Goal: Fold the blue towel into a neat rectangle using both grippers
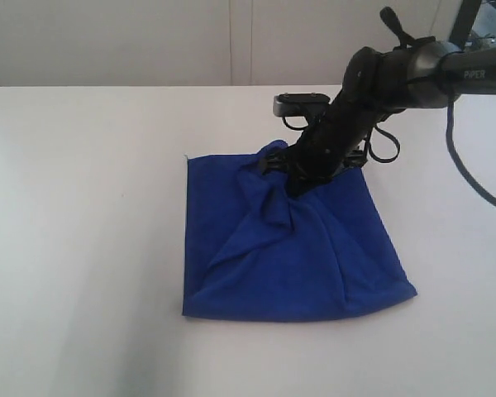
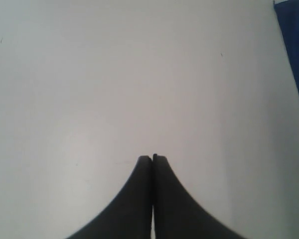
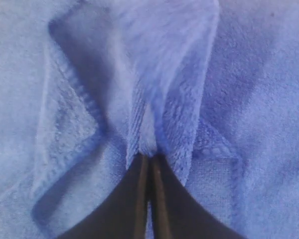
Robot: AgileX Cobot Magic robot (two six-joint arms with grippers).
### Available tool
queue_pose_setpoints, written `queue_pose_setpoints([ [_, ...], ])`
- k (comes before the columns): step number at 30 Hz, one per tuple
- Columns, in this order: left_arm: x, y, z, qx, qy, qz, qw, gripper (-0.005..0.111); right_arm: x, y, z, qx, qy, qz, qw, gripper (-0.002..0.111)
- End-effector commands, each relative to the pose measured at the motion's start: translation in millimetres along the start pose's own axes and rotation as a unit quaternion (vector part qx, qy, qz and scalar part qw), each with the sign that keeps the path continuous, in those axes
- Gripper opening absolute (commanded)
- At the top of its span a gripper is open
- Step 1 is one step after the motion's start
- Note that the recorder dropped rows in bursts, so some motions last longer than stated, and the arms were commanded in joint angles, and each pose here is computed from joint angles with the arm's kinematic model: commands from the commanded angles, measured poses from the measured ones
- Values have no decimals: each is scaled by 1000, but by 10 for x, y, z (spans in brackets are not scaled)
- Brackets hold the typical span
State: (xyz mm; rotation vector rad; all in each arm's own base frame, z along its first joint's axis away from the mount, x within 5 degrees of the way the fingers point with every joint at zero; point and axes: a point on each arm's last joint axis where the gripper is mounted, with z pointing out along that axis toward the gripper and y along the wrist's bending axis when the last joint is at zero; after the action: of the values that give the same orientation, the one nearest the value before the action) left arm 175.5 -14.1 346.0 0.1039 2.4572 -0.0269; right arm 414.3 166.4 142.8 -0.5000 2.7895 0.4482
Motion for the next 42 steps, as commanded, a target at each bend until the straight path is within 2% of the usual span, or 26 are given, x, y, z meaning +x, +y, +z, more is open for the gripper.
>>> queue_pose_setpoints([
  [1,9,2,-21,0,-1,-4,1000,0,5,12,-2,-2,2,-5,1000,5],
  [6,9,2,-21,0,-1,-4,1000,0,-45,49,-154,0,-21,-2,1000,22],
  [12,9,2,-21,0,-1,-4,1000,0,-126,11,-548,2,-65,48,997,23],
  [16,9,2,-21,0,-1,-4,1000,0,-108,-194,-704,6,-64,83,994,24],
  [22,9,2,-21,0,-1,-4,1000,0,46,-412,-624,-20,-52,169,984,28],
  [30,9,2,-21,0,-1,-4,1000,0,302,-466,-351,-71,-69,306,947,29],
  [42,9,2,-21,0,-1,-4,1000,0,395,-540,-189,-63,-93,362,925,29],
])
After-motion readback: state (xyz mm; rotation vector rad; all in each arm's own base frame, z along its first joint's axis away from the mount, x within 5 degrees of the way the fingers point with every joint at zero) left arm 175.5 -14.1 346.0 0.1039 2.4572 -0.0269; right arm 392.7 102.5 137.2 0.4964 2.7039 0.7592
